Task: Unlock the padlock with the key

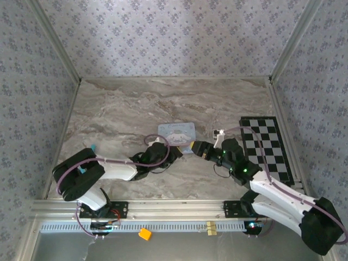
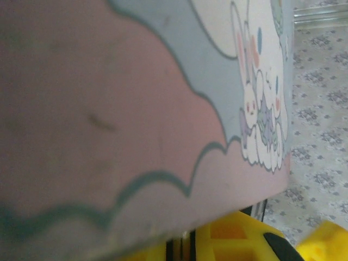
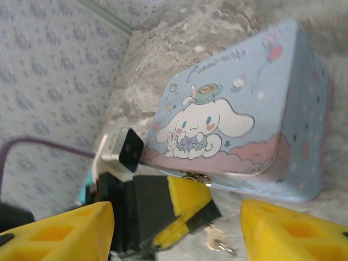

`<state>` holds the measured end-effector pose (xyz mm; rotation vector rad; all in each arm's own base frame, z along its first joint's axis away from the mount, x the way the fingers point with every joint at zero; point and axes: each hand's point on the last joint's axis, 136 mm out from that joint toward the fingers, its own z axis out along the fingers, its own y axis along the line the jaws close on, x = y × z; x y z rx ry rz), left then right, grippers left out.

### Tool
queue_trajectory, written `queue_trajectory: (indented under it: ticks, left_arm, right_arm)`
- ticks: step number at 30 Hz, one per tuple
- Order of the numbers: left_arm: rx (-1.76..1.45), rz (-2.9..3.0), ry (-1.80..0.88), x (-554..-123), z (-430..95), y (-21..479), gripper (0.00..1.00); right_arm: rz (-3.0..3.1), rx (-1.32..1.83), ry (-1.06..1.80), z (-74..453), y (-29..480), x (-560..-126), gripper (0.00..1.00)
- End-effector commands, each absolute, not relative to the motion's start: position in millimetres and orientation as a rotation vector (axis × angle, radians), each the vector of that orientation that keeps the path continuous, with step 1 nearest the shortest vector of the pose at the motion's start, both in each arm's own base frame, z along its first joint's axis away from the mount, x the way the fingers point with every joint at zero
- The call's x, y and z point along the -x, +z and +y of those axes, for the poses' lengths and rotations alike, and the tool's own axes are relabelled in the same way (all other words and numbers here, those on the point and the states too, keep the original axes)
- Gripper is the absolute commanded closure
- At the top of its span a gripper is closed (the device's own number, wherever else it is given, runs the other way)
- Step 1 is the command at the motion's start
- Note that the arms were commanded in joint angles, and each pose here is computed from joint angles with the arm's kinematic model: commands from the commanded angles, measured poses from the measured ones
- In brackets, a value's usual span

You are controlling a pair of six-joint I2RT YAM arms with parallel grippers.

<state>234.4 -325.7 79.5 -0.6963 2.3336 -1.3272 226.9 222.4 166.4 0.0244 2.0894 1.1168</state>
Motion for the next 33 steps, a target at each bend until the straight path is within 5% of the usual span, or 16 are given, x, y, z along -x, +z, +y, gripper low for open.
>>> queue_trajectory:
  ticks: [1, 11, 33]
  left_arm:
    - [0.696, 2.289, -1.339, -240, -318, 97, 1.00]
    - [0.642, 2.293, -1.243, -238, -293, 112, 1.00]
    - [0.601, 2.342, -1.259, -228, -292, 105, 1.00]
  right_arm:
    - [2.025, 0.287, 0.790, 217, 156, -218, 0.38]
    - [1.752, 0.579, 0.409, 233, 134, -209, 0.38]
    - [1.526, 0.871, 0.192, 304, 117, -200, 0.52]
